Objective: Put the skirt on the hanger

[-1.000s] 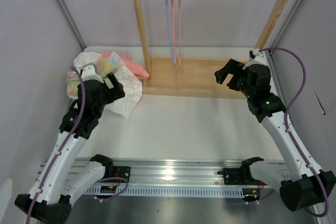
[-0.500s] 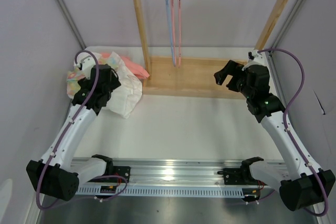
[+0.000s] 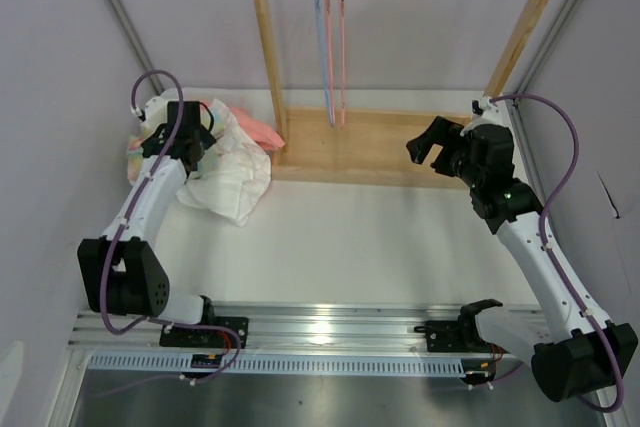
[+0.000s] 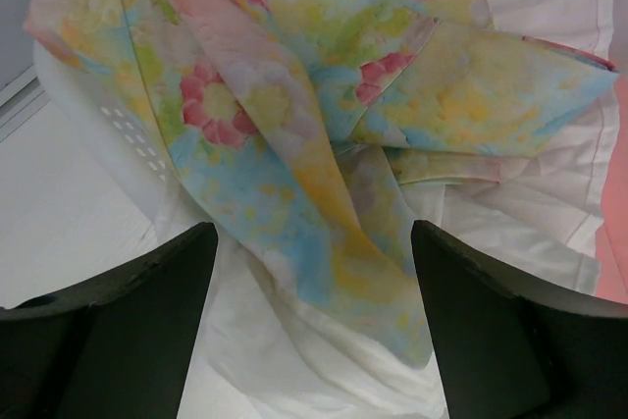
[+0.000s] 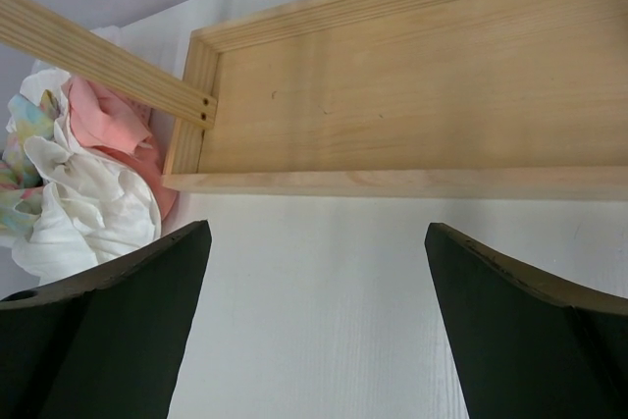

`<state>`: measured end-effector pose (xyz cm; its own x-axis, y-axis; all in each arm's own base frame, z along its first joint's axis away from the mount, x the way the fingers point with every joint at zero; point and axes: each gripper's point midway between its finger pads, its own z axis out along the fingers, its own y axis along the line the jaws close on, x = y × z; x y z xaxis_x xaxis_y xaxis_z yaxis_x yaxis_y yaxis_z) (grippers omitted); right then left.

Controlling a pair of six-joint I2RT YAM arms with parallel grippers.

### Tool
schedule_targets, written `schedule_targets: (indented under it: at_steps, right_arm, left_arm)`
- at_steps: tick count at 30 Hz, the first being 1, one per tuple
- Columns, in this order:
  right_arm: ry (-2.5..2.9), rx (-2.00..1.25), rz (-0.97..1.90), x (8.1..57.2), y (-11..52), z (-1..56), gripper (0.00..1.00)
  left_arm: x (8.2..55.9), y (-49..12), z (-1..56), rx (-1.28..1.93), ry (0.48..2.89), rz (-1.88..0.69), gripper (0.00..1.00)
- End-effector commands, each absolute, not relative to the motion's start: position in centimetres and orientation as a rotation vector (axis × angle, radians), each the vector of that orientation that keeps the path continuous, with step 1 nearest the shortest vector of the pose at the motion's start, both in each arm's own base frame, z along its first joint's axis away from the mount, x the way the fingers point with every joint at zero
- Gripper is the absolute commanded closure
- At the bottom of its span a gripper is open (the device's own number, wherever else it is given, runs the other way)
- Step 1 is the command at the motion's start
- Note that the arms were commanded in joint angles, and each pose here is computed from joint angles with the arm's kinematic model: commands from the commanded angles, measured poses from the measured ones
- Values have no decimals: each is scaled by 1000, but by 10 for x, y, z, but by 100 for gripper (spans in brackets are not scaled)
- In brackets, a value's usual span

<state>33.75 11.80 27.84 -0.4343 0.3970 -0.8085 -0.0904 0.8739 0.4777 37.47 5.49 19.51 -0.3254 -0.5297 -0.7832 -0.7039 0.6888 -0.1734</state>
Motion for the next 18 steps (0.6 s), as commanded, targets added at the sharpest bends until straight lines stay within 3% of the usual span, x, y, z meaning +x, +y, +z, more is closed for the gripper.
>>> schedule_targets:
  at_steps: [1,6,11,14,17,18]
  right_arm:
    - [1908,201,589,339,122,293,1]
    - [1911,201,573,338,118,291,1]
    - [1918,201,567,338,117,289,0]
    - [1915,200,569,338,117,290,1]
    - [1912,197,575,338,117,292,1]
    - [1912,197,573,339,117,292,1]
  left_arm:
    - [402,60,219,-989,1920,192,13]
    - [406,65,205,-1002,1960,243,17]
    - [408,66,194,-995,1997,274,31]
    - [407,66,191,-1000,2006,269,47]
    - [410,63,207,-966,1989,233,78]
    - [410,63,213,-950,1989,235,100]
